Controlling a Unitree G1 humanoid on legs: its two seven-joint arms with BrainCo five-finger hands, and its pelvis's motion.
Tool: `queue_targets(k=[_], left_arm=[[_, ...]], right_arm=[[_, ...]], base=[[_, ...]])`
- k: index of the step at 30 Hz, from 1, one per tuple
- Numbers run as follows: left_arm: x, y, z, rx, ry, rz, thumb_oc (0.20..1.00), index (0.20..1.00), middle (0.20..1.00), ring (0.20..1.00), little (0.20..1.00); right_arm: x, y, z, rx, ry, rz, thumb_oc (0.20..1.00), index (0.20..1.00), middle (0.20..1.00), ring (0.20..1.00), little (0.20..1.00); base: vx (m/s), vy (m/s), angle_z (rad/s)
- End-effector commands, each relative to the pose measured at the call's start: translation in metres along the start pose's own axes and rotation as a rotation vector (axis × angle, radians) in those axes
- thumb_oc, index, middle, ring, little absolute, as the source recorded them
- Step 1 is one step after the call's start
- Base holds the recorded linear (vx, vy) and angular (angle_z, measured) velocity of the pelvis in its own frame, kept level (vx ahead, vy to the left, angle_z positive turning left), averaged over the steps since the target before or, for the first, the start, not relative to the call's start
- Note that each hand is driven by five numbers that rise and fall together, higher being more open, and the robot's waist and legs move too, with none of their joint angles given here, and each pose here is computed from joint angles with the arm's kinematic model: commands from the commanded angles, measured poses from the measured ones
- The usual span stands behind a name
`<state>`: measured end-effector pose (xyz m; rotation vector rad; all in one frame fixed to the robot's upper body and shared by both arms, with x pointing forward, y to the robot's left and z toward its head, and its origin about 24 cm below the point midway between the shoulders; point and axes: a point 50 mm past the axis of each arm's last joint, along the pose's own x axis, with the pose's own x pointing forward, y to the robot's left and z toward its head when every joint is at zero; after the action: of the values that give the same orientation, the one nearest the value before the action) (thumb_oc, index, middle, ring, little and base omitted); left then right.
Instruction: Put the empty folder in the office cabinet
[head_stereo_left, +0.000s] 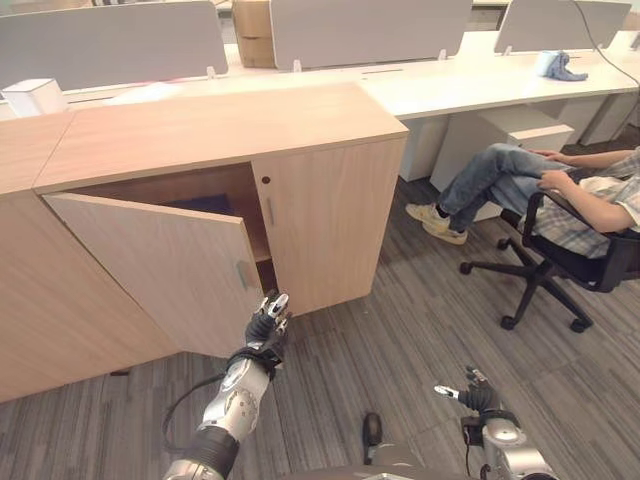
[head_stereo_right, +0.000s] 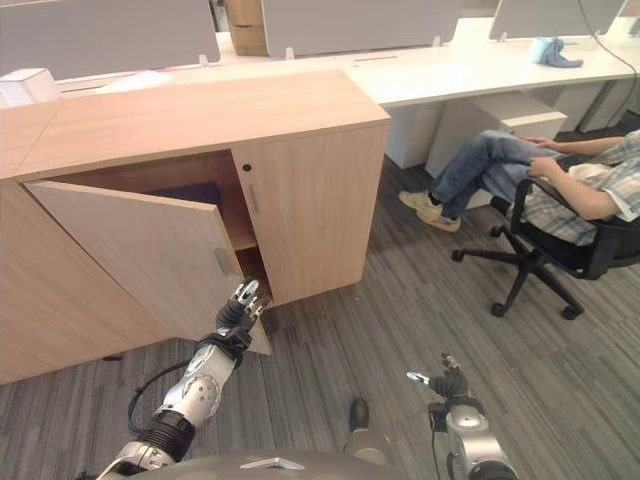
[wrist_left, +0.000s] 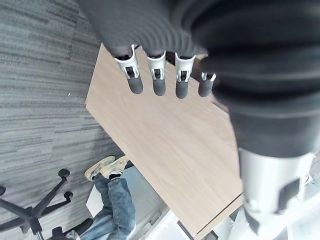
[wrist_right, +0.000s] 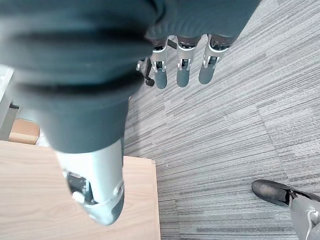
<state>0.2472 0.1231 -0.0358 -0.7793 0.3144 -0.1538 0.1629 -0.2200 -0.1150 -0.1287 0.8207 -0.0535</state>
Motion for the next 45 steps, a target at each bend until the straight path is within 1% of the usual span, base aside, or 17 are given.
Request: queue_targets(k=[1,6,11,19,22,24,25,26,27,28,29,31,32,34,36,38,45], left_arm=[[0.015,-0.026,0.037,-0.004,-0.139,-0.137,1.0,1.0,1.0,1.0,1.0],[0.015,-0.029,0.034,-0.011,-0.128,-0.153,1.0,1.0,1.0,1.0,1.0],[0.012,-0.017,0.033,0.038,-0.125,-0.089,1.0,1.0,1.0,1.0,1.0],[-0.011,0.038,0.02,0.322,0.005,0.144,1.0,1.0,1.0,1.0,1.0],[-0.019,0.054,0.015,0.407,0.055,0.21,1.0,1.0,1.0,1.0,1.0],[-0.037,0.084,0.001,0.495,0.165,0.346,1.0,1.0,1.0,1.0,1.0],[-0.037,0.083,0.001,0.496,0.165,0.346,1.0,1.0,1.0,1.0,1.0],[-0.05,0.1,-0.008,0.562,0.244,0.418,1.0,1.0,1.0,1.0,1.0],[-0.05,0.1,-0.008,0.563,0.243,0.418,1.0,1.0,1.0,1.0,1.0],[-0.062,0.115,-0.018,0.607,0.332,0.489,1.0,1.0,1.0,1.0,1.0],[-0.062,0.115,-0.018,0.608,0.331,0.489,1.0,1.0,1.0,1.0,1.0],[-0.082,0.133,-0.032,0.668,0.459,0.578,1.0,1.0,1.0,1.0,1.0],[-0.082,0.132,-0.032,0.669,0.458,0.578,1.0,1.0,1.0,1.0,1.0],[-0.099,0.145,-0.04,0.824,0.606,0.603,1.0,1.0,1.0,1.0,1.0],[-0.109,0.15,-0.046,0.867,0.682,0.617,1.0,1.0,1.0,1.0,1.0],[-0.139,0.163,-0.057,0.886,0.826,0.685,1.0,1.0,1.0,1.0,1.0],[-0.185,0.174,-0.074,0.784,0.96,0.795,1.0,1.0,1.0,1.0,1.0]], right_arm=[[0.011,0.008,0.032,-0.051,-0.101,0.029,1.0,1.0,1.0,1.0,1.0],[0.011,0.009,0.031,-0.059,-0.092,0.028,1.0,1.0,1.0,1.0,1.0],[0.012,0.009,0.028,-0.065,-0.079,0.02,1.0,1.0,1.0,1.0,1.0],[0.015,0.002,0.005,0.236,0.027,-0.037,1.0,1.0,1.0,1.0,1.0],[0.015,-0.002,0.0,0.259,0.045,-0.058,1.0,1.0,1.0,1.0,1.0],[0.014,-0.006,-0.007,0.288,0.076,-0.091,1.0,1.0,1.0,1.0,1.0],[0.014,-0.006,-0.007,0.288,0.075,-0.091,1.0,1.0,1.0,1.0,1.0],[0.014,-0.006,-0.011,0.27,0.098,-0.095,1.0,1.0,1.0,1.0,1.0],[0.014,-0.007,-0.011,0.27,0.098,-0.095,1.0,1.0,1.0,1.0,1.0],[0.013,-0.008,-0.016,0.231,0.127,-0.101,1.0,1.0,1.0,1.0,1.0],[0.013,-0.008,-0.015,0.231,0.126,-0.101,1.0,1.0,1.0,1.0,1.0],[0.013,-0.01,-0.023,0.151,0.178,-0.11,1.0,1.0,1.0,1.0,1.0],[0.013,-0.01,-0.023,0.15,0.177,-0.11,1.0,1.0,1.0,1.0,1.0],[0.012,-0.013,-0.029,0.068,0.228,-0.115,1.0,1.0,1.0,1.0,1.0],[0.011,-0.013,-0.032,0.031,0.251,-0.113,1.0,1.0,1.0,1.0,1.0],[0.01,-0.016,-0.039,-0.068,0.305,-0.106,1.0,1.0,1.0,1.0,1.0],[0.007,-0.016,-0.046,-0.113,0.347,-0.092,1.0,1.0,1.0,1.0,1.0]], base=[[0.0,0.0,0.0],[0.0,0.0,0.0],[0.0,0.0,0.0],[0.0,0.0,0.0],[0.0,0.0,0.0],[-0.01,-0.009,0.04],[-0.01,-0.006,0.04],[-0.01,-0.003,0.03],[-0.02,-0.004,0.05],[-0.01,-0.001,0.07],[-0.02,-0.005,0.06],[-0.02,-0.008,0.08],[-0.02,-0.01,0.1],[-0.02,-0.008,0.08],[-0.01,-0.001,0.06],[0.0,-0.001,0.02],[0.0,0.002,0.03]])
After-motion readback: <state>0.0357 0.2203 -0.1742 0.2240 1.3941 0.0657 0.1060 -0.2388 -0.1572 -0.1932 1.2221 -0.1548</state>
